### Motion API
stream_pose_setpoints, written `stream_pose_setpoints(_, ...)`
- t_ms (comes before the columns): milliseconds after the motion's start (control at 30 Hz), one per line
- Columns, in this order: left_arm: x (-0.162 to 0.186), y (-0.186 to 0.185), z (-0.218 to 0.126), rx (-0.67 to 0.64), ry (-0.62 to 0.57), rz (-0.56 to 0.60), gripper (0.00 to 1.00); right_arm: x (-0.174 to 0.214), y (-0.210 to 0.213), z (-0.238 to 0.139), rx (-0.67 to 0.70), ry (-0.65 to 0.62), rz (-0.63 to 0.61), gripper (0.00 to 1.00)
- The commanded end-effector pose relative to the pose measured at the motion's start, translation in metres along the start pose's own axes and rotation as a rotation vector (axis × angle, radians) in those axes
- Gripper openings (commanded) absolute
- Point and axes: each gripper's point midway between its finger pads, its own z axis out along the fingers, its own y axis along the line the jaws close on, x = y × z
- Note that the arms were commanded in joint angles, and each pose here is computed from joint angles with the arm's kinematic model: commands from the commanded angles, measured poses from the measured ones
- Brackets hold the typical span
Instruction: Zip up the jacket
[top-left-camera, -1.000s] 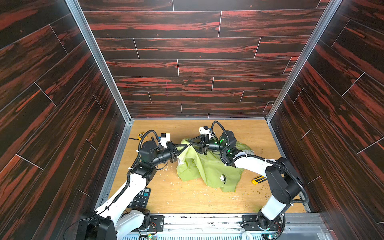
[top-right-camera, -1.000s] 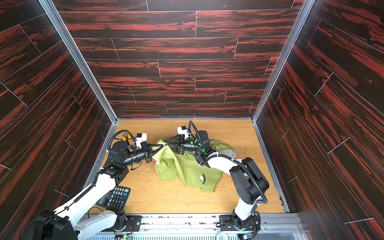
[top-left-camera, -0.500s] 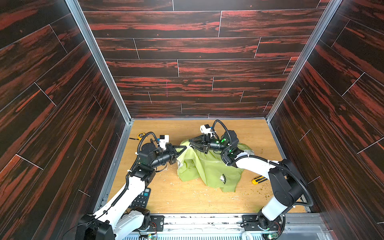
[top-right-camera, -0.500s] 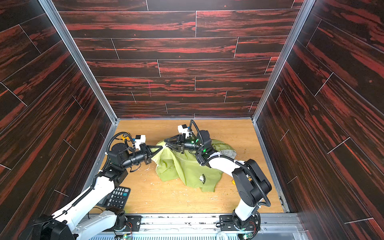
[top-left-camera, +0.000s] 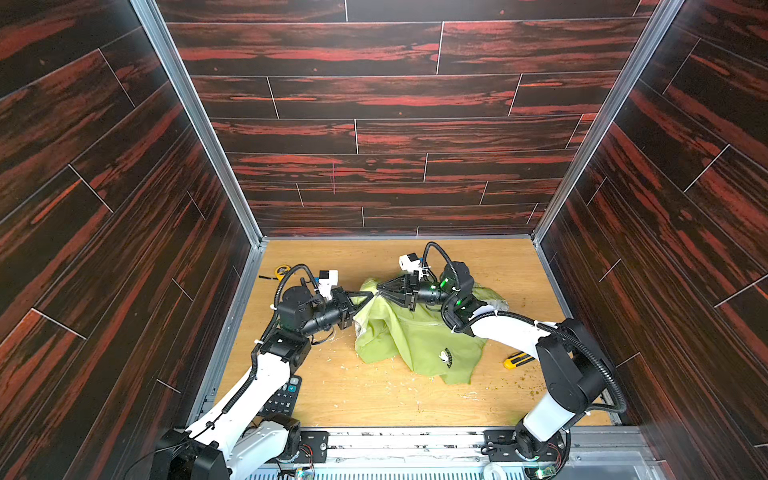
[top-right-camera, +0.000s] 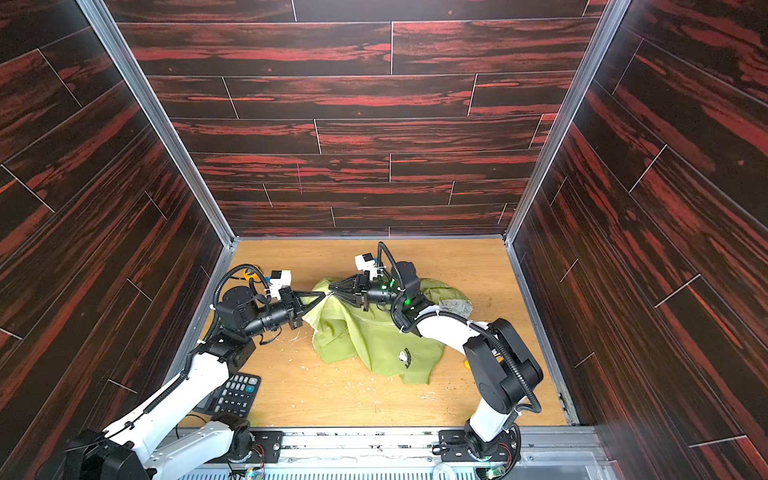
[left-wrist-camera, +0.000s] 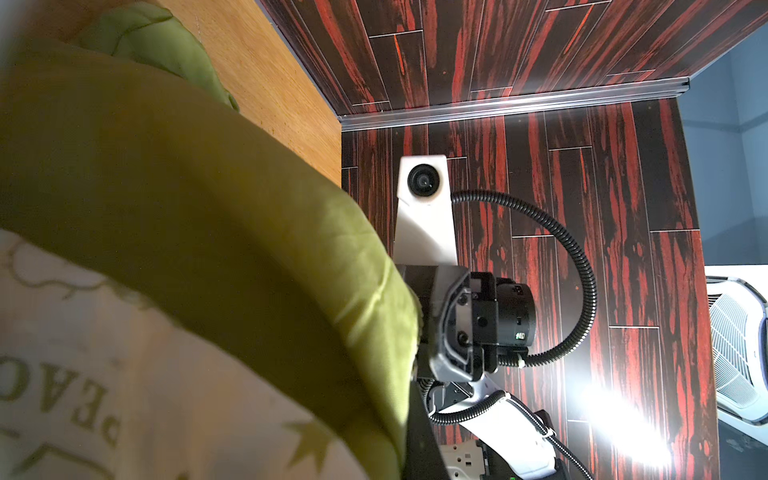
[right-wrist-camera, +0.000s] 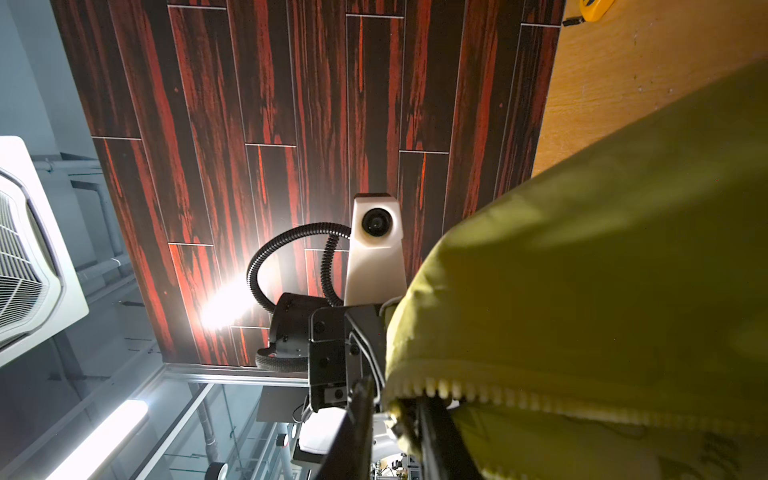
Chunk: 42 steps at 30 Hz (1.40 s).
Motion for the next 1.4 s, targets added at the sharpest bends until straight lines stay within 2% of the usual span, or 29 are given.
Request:
stream_pose_setpoints(0, -0.0009, -0.0188, -0.0046, 0.050, -0.018, 0.038, 0.00, 0.0109, 0.0224, -0.0013, -0.022, 0.018, -0.044, 0.19)
stream_pose_setpoints(333, 0.0005, -0.0172, -0.0055, 0.049, -0.017, 0.034, 0.00, 0.0083, 0.0194, -0.0029, -0.004, 0.001, -0.038, 0.08)
stream_pose_setpoints(533, 0.0010, -0.0162, -0.0060, 0.047, -0.017, 0.033, 0.00, 0.0076, 0.0199, -0.0034, 0.000, -0.004, -0.040, 0.09)
stream_pose_setpoints(900, 0.0023, -0.0167, -0.0071, 0.046, -0.014, 0.033, 0.00, 0.0041, 0.0248, -0.0043, -0.007, -0.016, -0.045, 0.21)
stream_pose_setpoints(1067, 0.0029, -0.0160, -0.0078, 0.044, -0.015, 0.032, 0.00, 0.0033, 0.0273, -0.0052, -0.010, -0.021, -0.049, 0.20)
stream_pose_setpoints(1367, 0.0033, -0.0146, -0.0087, 0.041, -0.018, 0.031, 0.00, 0.0024, 0.0272, -0.0095, -0.007, -0.036, -0.047, 0.11)
